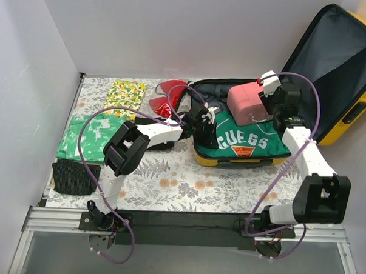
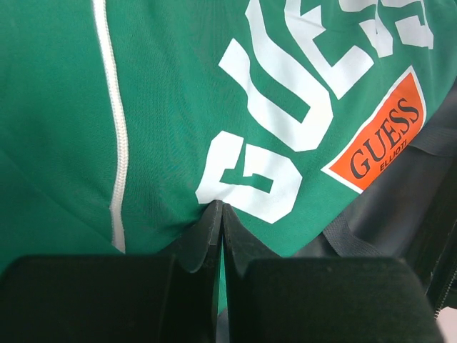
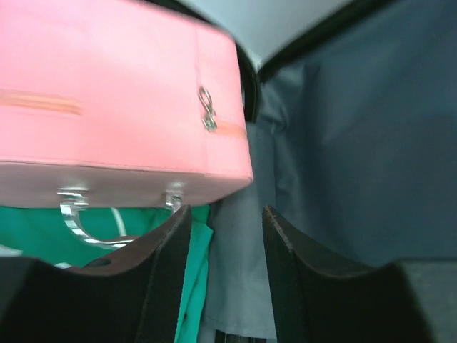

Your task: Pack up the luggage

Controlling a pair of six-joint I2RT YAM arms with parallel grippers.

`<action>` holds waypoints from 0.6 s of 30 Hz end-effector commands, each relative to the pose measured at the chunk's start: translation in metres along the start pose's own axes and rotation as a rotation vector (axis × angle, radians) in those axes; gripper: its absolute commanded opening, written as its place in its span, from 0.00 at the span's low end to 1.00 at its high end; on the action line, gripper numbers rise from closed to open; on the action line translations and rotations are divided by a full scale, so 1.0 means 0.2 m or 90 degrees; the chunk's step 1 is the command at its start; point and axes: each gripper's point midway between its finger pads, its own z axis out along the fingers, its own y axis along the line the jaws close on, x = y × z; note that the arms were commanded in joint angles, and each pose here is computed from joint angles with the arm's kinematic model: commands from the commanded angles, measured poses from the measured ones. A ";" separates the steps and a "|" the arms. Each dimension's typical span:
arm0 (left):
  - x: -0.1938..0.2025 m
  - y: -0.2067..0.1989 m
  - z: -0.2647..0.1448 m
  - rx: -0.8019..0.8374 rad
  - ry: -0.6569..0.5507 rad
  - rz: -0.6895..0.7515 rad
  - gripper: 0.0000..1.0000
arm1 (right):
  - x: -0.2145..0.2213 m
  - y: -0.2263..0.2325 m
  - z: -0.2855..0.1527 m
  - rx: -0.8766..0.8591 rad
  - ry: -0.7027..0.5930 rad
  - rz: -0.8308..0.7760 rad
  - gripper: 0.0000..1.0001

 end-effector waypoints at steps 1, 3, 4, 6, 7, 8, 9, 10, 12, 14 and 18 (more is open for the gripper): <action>0.01 0.08 0.03 -0.034 0.002 -0.015 0.00 | -0.15 0.16 -0.13 -0.088 -0.075 -0.011 0.52; 0.01 0.08 0.03 -0.035 0.003 -0.025 0.00 | -0.17 0.31 -0.14 -0.125 -0.079 -0.038 0.54; 0.02 0.08 0.02 -0.037 0.002 -0.031 0.00 | -0.17 0.41 -0.14 -0.142 -0.073 -0.042 0.54; 0.02 0.08 0.02 -0.038 0.001 -0.033 0.00 | -0.15 0.48 -0.13 -0.152 -0.059 -0.033 0.54; 0.02 0.08 0.02 -0.038 0.000 -0.035 0.00 | -0.14 0.51 -0.12 -0.156 -0.052 -0.029 0.54; 0.03 0.09 0.02 -0.039 0.002 -0.037 0.00 | -0.11 0.54 -0.10 -0.148 -0.029 -0.014 0.54; 0.02 0.08 0.02 -0.039 0.001 -0.037 0.00 | -0.11 0.58 -0.09 -0.148 -0.024 -0.012 0.54; 0.02 0.08 0.02 -0.039 0.001 -0.037 0.00 | -0.09 0.59 -0.07 -0.144 -0.013 -0.004 0.54; 0.02 0.09 0.01 -0.040 0.000 -0.039 0.00 | -0.03 0.61 -0.02 -0.130 0.016 0.007 0.54; 0.02 0.09 0.02 -0.040 0.000 -0.039 0.00 | 0.03 0.62 0.04 -0.103 0.039 0.005 0.54; 0.02 0.09 0.02 -0.041 -0.001 -0.041 0.00 | 0.04 0.60 0.16 -0.066 0.027 0.020 0.54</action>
